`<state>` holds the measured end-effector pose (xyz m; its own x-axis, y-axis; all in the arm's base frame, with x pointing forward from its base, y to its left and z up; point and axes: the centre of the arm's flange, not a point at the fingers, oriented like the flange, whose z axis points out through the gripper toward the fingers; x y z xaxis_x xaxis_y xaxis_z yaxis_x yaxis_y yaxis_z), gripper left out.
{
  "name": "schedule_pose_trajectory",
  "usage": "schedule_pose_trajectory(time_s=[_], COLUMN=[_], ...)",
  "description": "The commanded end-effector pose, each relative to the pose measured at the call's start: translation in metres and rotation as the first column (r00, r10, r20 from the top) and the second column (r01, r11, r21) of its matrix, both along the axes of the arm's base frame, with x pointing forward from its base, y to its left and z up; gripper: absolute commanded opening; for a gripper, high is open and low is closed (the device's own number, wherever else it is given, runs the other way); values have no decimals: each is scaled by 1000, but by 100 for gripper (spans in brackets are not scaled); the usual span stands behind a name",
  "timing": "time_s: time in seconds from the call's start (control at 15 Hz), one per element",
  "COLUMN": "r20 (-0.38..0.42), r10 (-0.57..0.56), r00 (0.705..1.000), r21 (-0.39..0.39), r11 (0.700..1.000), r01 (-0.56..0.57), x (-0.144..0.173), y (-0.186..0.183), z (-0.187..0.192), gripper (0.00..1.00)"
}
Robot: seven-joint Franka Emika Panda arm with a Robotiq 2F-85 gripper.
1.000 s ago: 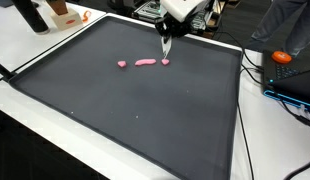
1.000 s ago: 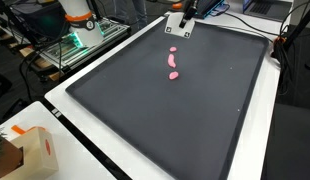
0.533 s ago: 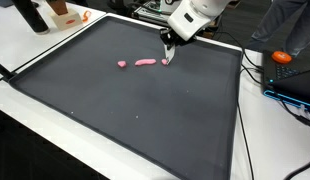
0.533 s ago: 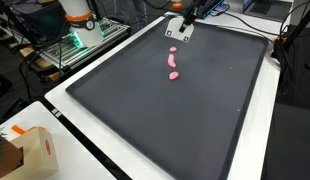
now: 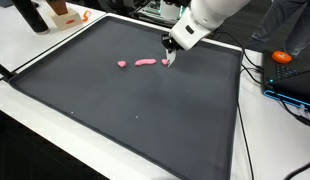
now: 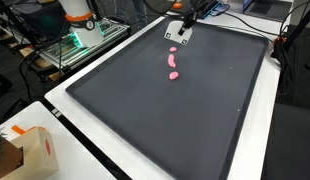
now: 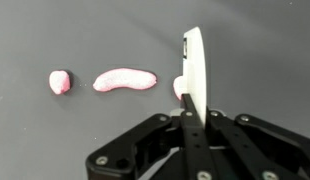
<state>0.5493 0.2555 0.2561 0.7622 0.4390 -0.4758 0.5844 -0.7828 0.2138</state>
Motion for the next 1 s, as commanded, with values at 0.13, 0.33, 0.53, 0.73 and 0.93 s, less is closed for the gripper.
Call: schedule_pose_trajectory(time_s=[0.13, 0.33, 0.53, 0.73, 0.93], r20=[-26, -36, -34, -36, -32], r10=[-11, -17, -29, -48, -71], r00=[1000, 999, 999, 998, 997], r21=[-43, -39, -35, -20, 6], r11=[999, 999, 999, 999, 997], r01=[10, 16, 28, 48, 72], x=[4, 7, 16, 27, 40], y=[3, 2, 0, -4, -9], z=[-10, -11, -8, -1, 7], gripper=[1, 1, 1, 1, 1])
